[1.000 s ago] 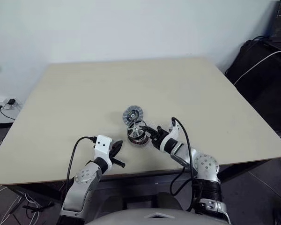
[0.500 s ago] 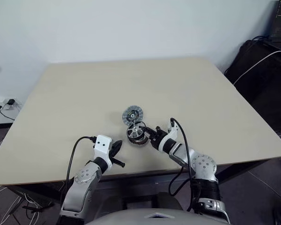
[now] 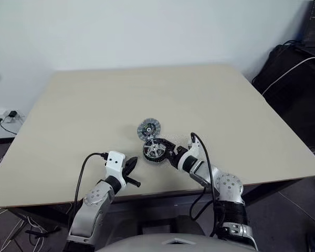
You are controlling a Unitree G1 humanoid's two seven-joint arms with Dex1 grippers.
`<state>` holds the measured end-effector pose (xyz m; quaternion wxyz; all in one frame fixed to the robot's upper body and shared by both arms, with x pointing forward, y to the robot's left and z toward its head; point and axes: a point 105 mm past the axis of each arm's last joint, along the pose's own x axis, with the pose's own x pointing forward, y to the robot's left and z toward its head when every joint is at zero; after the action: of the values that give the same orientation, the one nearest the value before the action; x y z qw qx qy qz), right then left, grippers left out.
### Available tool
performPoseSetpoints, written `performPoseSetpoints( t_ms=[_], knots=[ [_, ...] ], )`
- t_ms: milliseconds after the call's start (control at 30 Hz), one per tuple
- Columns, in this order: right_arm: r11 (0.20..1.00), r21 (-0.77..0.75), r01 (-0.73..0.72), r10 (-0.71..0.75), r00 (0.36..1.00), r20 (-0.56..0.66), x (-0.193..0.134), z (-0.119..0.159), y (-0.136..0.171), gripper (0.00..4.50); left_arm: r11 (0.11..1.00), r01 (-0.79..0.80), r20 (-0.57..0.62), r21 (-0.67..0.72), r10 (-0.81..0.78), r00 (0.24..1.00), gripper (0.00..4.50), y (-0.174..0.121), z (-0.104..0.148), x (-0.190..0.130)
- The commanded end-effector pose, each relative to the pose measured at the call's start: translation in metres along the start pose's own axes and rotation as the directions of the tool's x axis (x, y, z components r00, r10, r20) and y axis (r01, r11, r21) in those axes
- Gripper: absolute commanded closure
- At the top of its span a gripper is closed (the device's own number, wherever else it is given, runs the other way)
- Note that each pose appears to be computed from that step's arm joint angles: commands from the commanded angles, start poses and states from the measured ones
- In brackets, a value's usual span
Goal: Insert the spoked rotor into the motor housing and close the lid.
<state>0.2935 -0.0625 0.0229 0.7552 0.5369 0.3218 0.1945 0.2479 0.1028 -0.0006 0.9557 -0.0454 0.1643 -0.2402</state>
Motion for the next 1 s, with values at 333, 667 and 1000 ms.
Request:
performPoseSetpoints(
  t_ms=[333,667,1000],
  knots=[
    [0.953,-0.300,0.039,-0.005,0.994,0.113,-0.021,0.026,0.031,0.03,0.999,0.023,0.054,0.023,-0.024,0.998,4.50,-0.004,0.017,0.002],
    [0.137,-0.980,0.148,-0.149,0.981,0.127,0.004,0.004,0.022,1.61,0.999,0.034,0.053,0.027,-0.035,0.998,4.50,-0.005,0.018,0.004],
    [0.034,-0.996,0.077,-0.153,0.986,0.071,0.032,-0.007,0.017,4.47,0.999,0.027,0.053,0.023,-0.028,0.998,4.50,-0.005,0.017,0.002]
  ],
)
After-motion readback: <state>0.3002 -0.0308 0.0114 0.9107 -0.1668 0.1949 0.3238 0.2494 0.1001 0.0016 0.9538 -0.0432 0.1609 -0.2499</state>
